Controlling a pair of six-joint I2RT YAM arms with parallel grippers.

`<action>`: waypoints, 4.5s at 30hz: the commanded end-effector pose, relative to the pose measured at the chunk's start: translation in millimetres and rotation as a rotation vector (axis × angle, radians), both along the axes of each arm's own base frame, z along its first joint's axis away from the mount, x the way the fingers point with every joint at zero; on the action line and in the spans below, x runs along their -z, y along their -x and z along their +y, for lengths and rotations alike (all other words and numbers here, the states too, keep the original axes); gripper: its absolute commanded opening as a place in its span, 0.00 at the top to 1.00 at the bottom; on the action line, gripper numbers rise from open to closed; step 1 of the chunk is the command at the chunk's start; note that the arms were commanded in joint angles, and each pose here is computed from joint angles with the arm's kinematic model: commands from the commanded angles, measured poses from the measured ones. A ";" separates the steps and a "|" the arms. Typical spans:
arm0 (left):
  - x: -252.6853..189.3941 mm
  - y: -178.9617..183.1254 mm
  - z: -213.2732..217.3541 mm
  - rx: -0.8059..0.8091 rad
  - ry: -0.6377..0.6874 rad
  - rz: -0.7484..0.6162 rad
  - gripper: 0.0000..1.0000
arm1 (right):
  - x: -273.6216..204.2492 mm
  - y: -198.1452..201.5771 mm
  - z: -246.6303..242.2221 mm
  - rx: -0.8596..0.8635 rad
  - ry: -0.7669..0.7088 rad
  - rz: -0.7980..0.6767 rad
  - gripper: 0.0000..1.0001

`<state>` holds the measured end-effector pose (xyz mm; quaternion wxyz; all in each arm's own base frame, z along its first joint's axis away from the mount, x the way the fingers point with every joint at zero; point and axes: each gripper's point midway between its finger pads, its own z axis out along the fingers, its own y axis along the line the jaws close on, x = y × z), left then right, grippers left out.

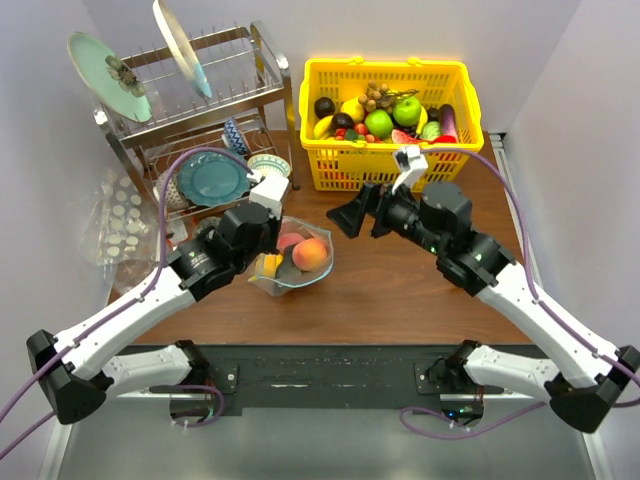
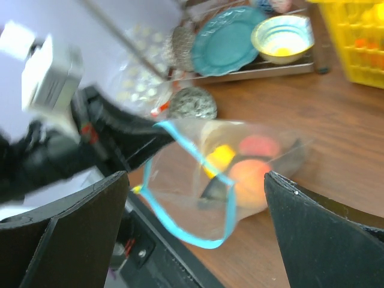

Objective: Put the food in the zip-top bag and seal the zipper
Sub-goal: Place the fake fruit in the zipper food storage bag, then adjust the bin at the center of the board.

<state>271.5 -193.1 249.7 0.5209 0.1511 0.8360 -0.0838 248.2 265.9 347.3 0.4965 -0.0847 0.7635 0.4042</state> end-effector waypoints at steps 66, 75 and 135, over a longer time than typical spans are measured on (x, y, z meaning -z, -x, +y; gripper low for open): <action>3.8 -7.3 14.8 -0.046 0.032 -0.141 1.00 | 155.5 -236.8 -139.3 0.470 0.677 0.453 0.50; 5.0 -7.8 15.1 -0.048 0.026 -0.138 1.00 | 143.9 -220.2 -124.7 0.380 0.627 0.459 0.45; 9.0 -10.3 21.1 -0.078 -0.002 -0.139 1.00 | 52.6 -261.7 -34.7 0.210 0.292 0.242 0.63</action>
